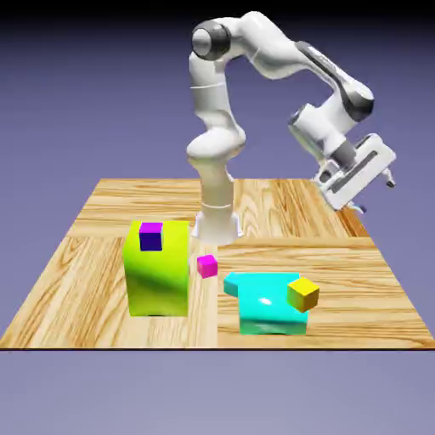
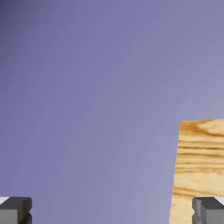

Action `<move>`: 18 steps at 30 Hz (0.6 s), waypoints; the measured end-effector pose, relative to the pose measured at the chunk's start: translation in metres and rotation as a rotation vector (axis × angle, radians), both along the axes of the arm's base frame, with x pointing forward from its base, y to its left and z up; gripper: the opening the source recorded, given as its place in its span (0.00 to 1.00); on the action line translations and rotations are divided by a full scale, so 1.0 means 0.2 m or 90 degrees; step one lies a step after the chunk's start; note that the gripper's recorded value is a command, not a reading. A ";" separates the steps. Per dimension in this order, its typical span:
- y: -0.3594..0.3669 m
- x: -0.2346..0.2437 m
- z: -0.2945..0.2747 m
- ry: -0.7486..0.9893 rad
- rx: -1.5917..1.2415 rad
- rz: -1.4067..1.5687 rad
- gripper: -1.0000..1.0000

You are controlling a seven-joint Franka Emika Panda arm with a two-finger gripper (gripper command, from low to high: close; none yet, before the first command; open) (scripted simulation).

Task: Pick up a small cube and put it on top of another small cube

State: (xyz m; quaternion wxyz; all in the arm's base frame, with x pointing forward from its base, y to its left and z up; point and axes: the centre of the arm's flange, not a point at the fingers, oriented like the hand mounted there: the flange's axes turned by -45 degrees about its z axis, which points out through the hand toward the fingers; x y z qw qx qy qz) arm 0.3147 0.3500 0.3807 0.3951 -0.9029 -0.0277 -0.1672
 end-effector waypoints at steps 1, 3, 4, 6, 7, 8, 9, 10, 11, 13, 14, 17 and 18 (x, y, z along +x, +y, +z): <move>0.04 -0.04 -0.02 0.010 0.007 0.004 0.50; -0.14 0.04 -0.16 0.033 -0.022 -0.075 0.50; -0.25 0.08 -0.23 0.045 -0.038 -0.118 0.50; -0.47 0.13 -0.36 0.072 -0.073 -0.202 0.50; -0.57 0.14 -0.42 0.086 -0.091 -0.243 0.50; -0.68 0.14 -0.48 0.100 -0.110 -0.283 0.50; -0.78 0.13 -0.53 0.116 -0.130 -0.323 0.50; -0.89 0.12 -0.59 0.132 -0.149 -0.362 0.50; -0.99 0.09 -0.63 0.149 -0.169 -0.400 0.50; -1.18 0.03 -0.72 0.187 -0.210 -0.477 0.50; -1.27 -0.01 -0.76 0.207 -0.231 -0.515 0.50; -1.51 -0.17 -0.85 0.274 -0.293 -0.621 0.50; -1.58 -0.23 -0.88 0.299 -0.312 -0.657 0.50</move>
